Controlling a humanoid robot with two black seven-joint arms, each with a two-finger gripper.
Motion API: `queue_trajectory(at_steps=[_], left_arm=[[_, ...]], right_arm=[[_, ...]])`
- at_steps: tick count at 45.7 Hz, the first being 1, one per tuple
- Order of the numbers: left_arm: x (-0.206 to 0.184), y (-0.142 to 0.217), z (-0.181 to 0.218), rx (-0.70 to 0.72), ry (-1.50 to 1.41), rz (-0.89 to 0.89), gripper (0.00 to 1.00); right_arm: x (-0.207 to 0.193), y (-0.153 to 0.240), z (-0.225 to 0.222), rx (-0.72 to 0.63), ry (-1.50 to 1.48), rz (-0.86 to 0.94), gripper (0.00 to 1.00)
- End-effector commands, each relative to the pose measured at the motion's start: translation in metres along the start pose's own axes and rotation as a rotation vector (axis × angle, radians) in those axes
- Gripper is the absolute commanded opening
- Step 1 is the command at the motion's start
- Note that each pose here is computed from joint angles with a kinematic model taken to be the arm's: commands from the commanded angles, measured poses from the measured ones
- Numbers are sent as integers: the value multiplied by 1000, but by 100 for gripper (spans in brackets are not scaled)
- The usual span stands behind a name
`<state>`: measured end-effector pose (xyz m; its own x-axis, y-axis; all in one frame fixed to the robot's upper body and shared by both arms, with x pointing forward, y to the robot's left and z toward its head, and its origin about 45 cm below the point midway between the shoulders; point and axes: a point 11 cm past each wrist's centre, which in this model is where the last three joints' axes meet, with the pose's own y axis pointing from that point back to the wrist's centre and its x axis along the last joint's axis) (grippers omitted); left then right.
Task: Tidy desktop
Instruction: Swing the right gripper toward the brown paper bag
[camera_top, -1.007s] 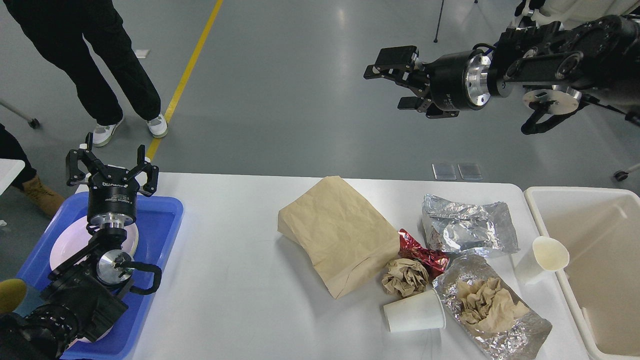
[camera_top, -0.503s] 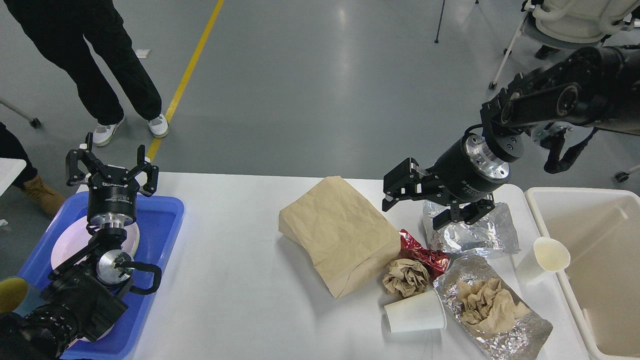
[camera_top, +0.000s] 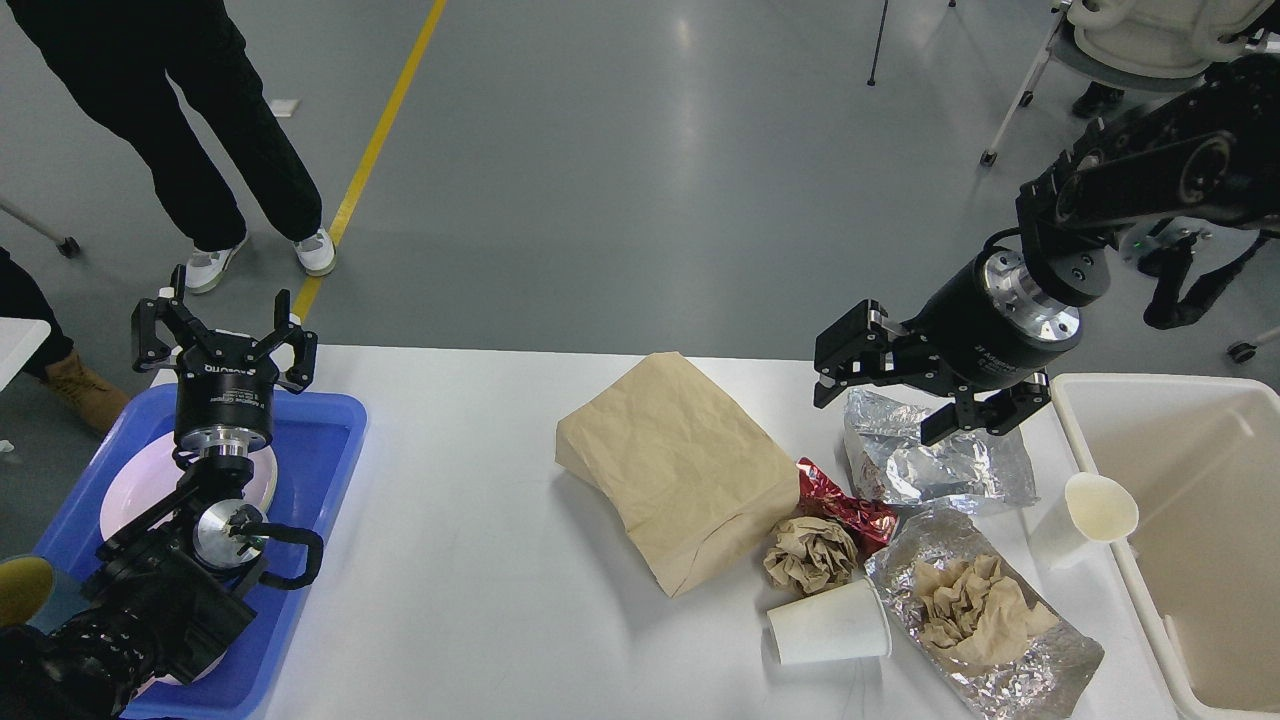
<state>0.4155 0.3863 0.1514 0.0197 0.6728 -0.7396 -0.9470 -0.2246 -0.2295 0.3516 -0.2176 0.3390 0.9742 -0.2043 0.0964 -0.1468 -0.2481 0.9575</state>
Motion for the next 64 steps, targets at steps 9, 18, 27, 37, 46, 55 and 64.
queue_trajectory(at_steps=[9, 18, 27, 37, 46, 55, 64], left_arm=[[1, 1, 0, 2, 0, 1, 97], [0, 1, 0, 2, 1, 0, 97], [0, 1, -1, 1, 3, -1, 97], [0, 0, 0, 0, 2, -1, 97], [0, 1, -1, 1, 3, -1, 97], [-1, 1, -1, 3, 4, -2, 97], [0, 0, 0, 0, 3, -2, 97]], right_arm=[[5, 11, -6, 17, -2, 34, 100], [5, 13, -11, 30, 6, 40, 100], [5, 15, -12, 46, 2, 42, 100], [6, 18, -5, 61, -25, 46, 100], [7, 18, -6, 62, -22, 48, 100], [8, 12, -7, 58, -13, 62, 100], [7, 9, -7, 48, -8, 58, 100]])
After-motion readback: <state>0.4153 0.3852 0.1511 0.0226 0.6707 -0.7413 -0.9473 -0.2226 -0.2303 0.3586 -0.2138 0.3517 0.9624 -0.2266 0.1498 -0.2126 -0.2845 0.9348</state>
